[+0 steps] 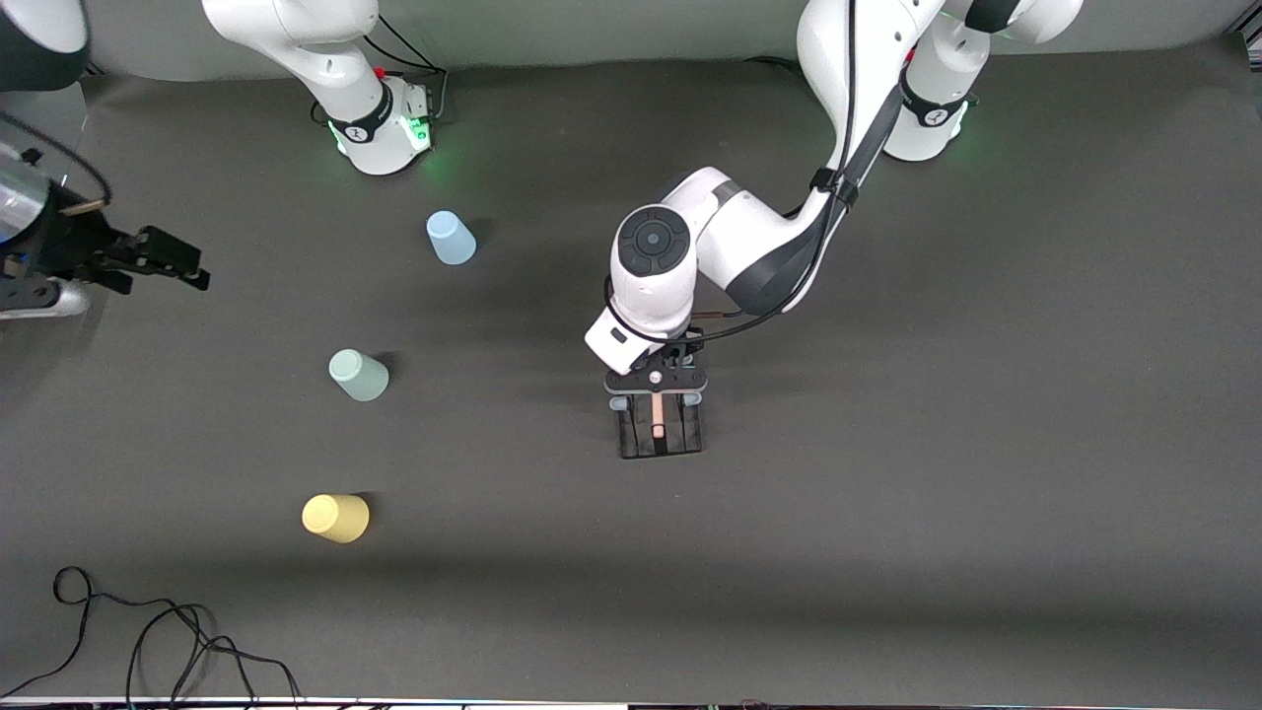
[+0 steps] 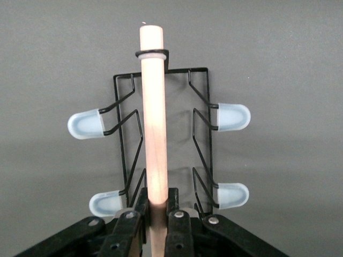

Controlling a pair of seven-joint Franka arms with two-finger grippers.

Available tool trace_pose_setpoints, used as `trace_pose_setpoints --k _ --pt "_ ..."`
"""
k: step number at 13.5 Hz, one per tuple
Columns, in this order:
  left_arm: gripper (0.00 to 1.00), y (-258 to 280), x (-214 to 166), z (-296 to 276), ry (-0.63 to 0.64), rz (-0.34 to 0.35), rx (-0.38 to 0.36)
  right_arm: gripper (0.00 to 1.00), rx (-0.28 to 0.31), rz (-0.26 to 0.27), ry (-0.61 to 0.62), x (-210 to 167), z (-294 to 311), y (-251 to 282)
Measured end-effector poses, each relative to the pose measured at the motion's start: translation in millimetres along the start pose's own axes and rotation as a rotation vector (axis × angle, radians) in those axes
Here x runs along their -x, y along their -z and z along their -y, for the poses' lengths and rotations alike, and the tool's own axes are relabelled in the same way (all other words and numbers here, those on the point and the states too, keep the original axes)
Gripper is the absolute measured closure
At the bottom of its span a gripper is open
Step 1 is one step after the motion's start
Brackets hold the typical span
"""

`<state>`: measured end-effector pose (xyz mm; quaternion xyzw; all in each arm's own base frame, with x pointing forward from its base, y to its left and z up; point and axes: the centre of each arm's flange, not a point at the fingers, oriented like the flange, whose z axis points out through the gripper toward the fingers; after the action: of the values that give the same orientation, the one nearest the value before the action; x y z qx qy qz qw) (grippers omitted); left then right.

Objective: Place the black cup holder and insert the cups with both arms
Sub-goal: 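Set down the rack with the left gripper while the right gripper reaches the cup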

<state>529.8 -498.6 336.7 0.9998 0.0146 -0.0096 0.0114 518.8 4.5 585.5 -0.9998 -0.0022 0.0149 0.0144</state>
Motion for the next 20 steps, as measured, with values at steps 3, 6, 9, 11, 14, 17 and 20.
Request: trace_pose_setpoints --k 3,6,9,11,14,17,20 --pt "0.84 -0.1 -0.9 1.0 0.006 0.000 -0.001 0.00 0.033 -0.014 0.055 26.9 21.2 -15.2" --pt "0.56 5.0 -3.8 -2.5 -0.007 -0.036 0.020 0.00 0.040 -0.028 0.069 27.8 25.7 -28.8" --pt "0.22 31.2 -16.1 1.5 0.008 -0.075 0.051 0.00 0.036 -0.058 0.054 21.2 15.0 -80.5" --pt "0.01 66.2 -32.4 19.7 0.042 -0.112 0.077 0.00 0.036 -0.057 0.049 15.4 10.8 -134.7" --pt "0.00 125.9 -56.0 77.1 0.090 -0.121 0.051 0.00 0.041 -0.033 0.050 -0.6 9.6 -217.1" --pt "0.00 182.4 -76.5 173.3 0.090 -0.058 -0.012 0.00 0.045 -0.050 0.053 -4.9 8.3 -286.9" --pt "0.00 220.9 -84.1 286.2 0.053 -0.026 -0.033 0.00 0.046 -0.063 0.058 7.5 7.3 -344.6"
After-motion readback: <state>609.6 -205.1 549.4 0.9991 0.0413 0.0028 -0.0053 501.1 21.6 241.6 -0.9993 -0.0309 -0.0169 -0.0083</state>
